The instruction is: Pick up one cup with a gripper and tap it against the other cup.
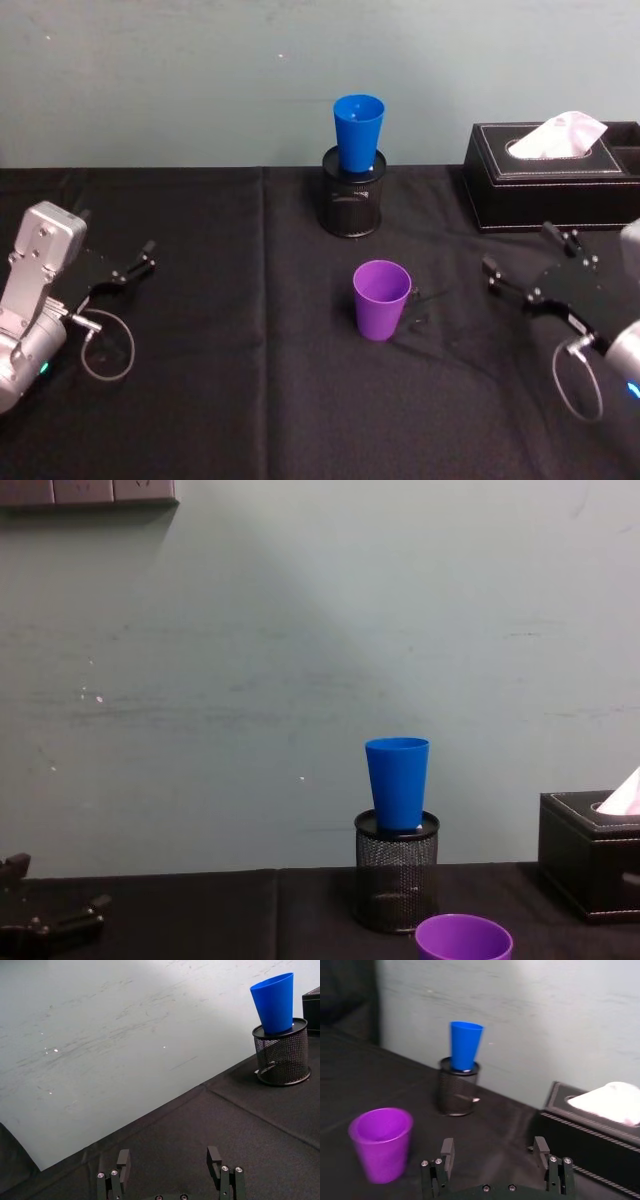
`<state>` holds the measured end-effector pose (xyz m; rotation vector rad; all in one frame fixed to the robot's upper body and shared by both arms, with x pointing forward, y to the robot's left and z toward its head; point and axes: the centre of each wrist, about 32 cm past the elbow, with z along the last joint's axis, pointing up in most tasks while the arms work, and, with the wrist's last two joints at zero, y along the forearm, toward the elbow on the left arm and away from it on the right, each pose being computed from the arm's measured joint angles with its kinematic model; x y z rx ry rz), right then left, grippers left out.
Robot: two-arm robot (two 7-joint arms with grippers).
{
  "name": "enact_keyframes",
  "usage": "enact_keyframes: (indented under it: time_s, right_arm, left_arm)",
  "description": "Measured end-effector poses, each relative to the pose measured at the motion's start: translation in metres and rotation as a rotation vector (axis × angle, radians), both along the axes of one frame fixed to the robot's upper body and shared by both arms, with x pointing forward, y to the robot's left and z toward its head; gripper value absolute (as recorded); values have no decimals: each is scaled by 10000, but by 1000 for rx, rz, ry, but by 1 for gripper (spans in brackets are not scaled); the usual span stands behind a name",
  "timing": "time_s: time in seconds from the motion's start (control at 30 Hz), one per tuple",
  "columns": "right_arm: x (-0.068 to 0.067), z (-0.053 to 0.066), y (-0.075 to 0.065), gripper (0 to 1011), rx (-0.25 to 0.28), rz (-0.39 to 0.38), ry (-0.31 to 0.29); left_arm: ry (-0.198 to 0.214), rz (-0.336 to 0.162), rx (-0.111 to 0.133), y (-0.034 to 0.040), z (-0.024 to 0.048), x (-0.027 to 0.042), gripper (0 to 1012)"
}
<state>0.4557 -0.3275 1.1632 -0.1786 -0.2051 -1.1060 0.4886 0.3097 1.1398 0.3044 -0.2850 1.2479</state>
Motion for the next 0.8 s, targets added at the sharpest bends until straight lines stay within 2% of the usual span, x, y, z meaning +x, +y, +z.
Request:
enact_keyframes:
  time_s: [0.07,0.2,0.37,0.5,0.8]
  right_arm:
    - [-49,2,-26,1003,12,30,15]
    - [-170,-9,-69,1003,34,141,51]
    - [-203,-65,-57,1003,49,242,80]
    - [-157,-169,5,1003,68,290,106]
    - [23,-335,133,1003,84,330,138]
  left_arm:
    - [0,0,0,0,0,0,1000]
    - [0,0,0,0,0,0,1000]
    - [0,0,0,0,0,0,1000]
    - [0,0,0,0,0,0,1000]
    - [0,0,0,0,0,0,1000]
